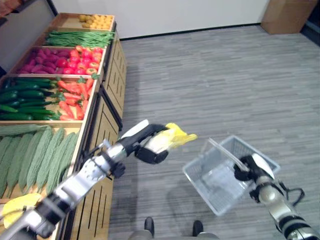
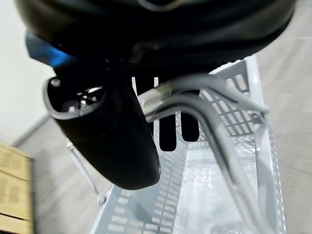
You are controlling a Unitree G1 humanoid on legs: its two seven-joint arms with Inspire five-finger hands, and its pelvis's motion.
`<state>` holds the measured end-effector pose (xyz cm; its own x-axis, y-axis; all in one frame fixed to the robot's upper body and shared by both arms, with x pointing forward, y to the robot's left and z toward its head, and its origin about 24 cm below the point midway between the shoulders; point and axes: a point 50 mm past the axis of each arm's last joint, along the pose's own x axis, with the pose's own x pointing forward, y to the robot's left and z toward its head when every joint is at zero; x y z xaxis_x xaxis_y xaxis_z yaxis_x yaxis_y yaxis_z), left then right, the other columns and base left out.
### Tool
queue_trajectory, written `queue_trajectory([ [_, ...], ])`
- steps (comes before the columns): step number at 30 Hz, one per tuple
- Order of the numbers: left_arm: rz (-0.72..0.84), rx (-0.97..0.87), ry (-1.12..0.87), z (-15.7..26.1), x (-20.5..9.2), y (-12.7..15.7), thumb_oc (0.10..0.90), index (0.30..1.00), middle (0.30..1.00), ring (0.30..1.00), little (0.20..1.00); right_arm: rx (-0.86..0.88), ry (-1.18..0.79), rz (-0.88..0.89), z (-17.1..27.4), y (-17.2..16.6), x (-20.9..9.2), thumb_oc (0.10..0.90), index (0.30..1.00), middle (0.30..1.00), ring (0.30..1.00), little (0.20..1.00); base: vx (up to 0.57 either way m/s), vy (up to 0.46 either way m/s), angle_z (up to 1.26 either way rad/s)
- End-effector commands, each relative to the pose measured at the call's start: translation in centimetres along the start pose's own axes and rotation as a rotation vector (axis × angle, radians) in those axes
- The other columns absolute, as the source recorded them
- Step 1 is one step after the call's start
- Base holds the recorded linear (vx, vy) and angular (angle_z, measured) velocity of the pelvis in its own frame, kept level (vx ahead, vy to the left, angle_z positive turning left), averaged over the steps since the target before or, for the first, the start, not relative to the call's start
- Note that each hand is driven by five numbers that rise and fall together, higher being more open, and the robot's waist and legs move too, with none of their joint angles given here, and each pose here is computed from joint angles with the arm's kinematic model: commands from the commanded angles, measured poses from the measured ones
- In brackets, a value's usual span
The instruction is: Get the vegetables into the basket
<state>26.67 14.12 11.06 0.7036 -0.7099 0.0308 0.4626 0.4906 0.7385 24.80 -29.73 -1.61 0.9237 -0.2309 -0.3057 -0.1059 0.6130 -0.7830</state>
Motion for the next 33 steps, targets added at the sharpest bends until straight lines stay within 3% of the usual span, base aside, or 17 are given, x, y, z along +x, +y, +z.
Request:
queue_trajectory([
  [1, -0.002, 0.201, -0.192, 2.4, 2.4, 0.3, 0.4, 0.3, 0.3, 0.3, 0.3, 0.085, -0.373, -0.161, 9.1, -5.7, 2.7, 0.4, 0.3, 0.3, 0.3, 0.3, 0.01, 0.01, -0.27],
  [12, -0.091, 0.431, -0.106, -0.4, 4.0, -1.7, 0.4, 0.3, 0.3, 0.3, 0.3, 0.076, -0.617, -0.133, 16.5, -5.6, 2.9, 0.4, 0.3, 0.3, 0.3, 0.3, 0.0, 0.001, -0.01],
  [19, -0.016, 0.528, 0.03, -3.3, 4.0, -2.1, 0.4, 0.3, 0.3, 0.3, 0.3, 0.292, -0.809, -0.05, 21.3, -3.9, 0.8, 0.4, 0.3, 0.3, 0.3, 0.3, 0.01, 0.007, -0.04],
  [28, 0.059, 0.58, 0.133, -5.0, 3.6, -2.7, 0.4, 0.3, 0.3, 0.3, 0.3, 0.425, -0.927, 0.144, 22.0, -1.0, -2.5, 0.4, 0.3, 0.3, 0.3, 0.3, 0.0, 0.002, -0.01],
  [30, 0.053, 0.615, 0.193, -6.1, 3.1, -3.1, 0.9, 1.0, 1.0, 1.0, 1.0, 0.418, -0.947, 0.157, 21.9, -1.0, -3.0, 0.4, 0.3, 0.3, 0.3, 0.3, -0.01, 0.006, -0.07],
  [33, 0.031, 0.645, 0.235, -6.9, 3.0, -3.6, 0.9, 1.0, 1.0, 1.0, 1.0, 0.406, -0.936, 0.155, 21.5, -1.0, -3.1, 0.4, 0.3, 0.3, 0.3, 0.3, 0.0, -0.002, -0.07],
])
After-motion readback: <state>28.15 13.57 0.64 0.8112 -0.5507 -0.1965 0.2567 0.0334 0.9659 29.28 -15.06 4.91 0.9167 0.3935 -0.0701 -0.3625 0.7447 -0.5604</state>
